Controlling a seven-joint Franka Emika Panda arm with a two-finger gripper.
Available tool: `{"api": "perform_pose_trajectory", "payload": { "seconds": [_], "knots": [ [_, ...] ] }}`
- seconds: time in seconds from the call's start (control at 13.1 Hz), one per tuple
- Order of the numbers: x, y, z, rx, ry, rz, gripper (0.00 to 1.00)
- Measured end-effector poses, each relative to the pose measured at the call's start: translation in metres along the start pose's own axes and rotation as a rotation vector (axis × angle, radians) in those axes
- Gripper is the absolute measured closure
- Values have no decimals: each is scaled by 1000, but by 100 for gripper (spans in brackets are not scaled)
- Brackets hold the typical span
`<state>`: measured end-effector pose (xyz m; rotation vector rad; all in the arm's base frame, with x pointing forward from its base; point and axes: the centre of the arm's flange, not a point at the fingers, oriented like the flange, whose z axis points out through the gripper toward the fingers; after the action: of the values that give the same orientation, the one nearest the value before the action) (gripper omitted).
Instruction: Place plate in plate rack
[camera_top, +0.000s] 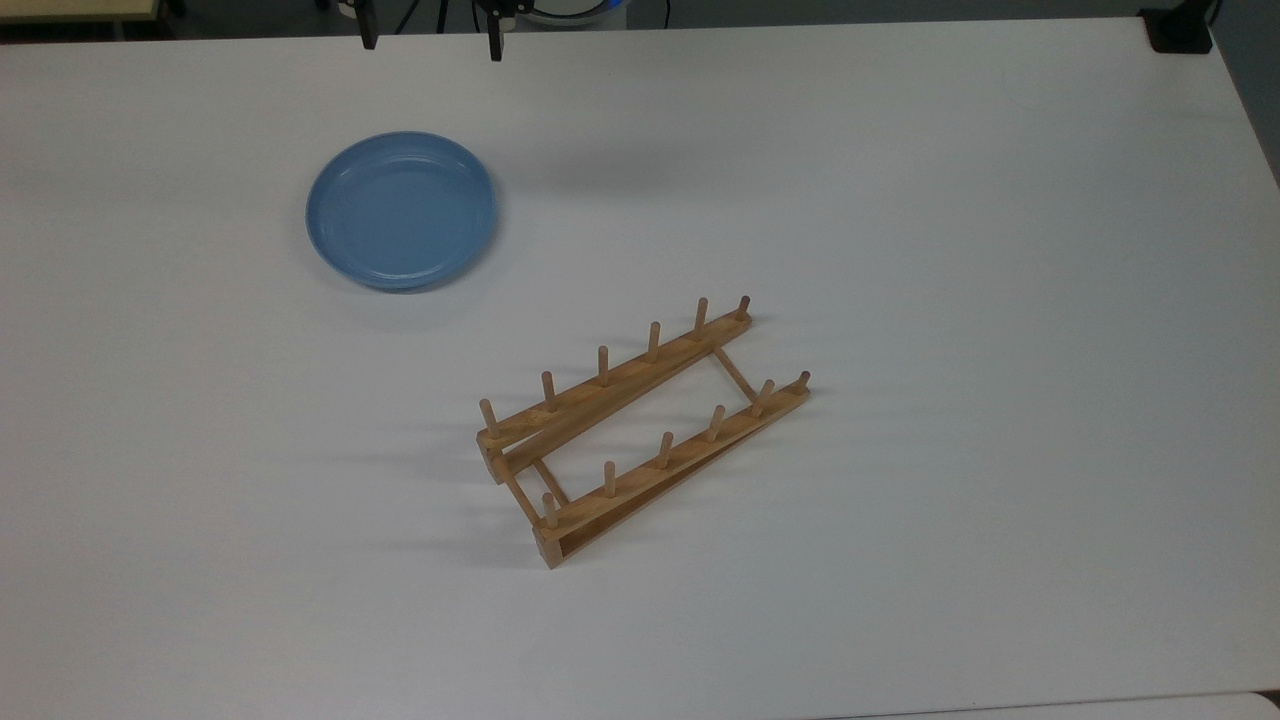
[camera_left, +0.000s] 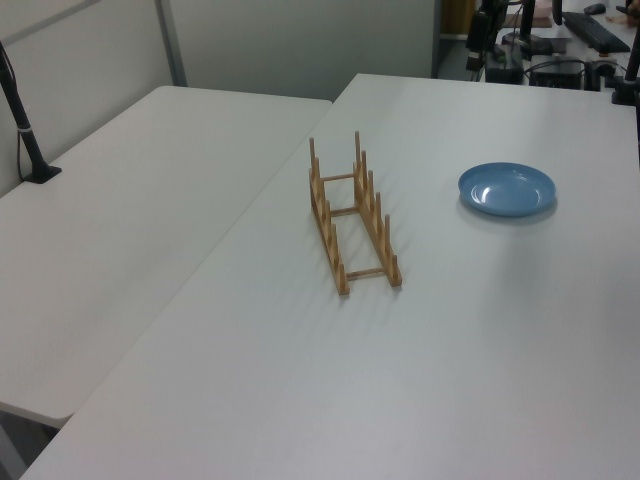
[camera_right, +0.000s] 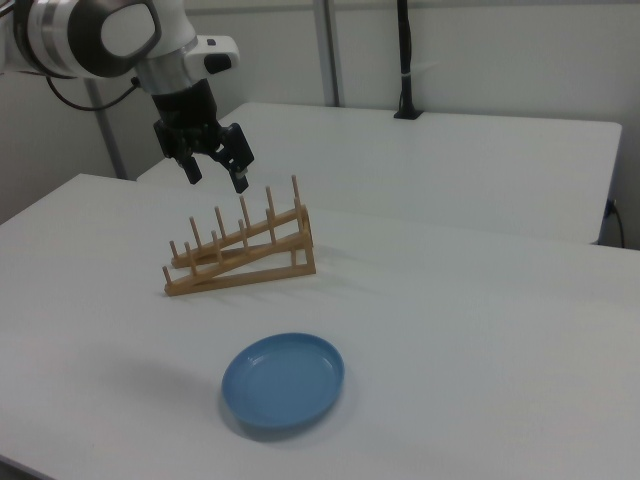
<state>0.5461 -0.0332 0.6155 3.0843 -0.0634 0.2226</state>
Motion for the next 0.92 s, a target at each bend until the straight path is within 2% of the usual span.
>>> {"api": "perform_pose_trajectory", "payload": {
  "seconds": [0.92],
  "knots": [
    [1,-6,2,1,-4,24,0]
  ]
}}
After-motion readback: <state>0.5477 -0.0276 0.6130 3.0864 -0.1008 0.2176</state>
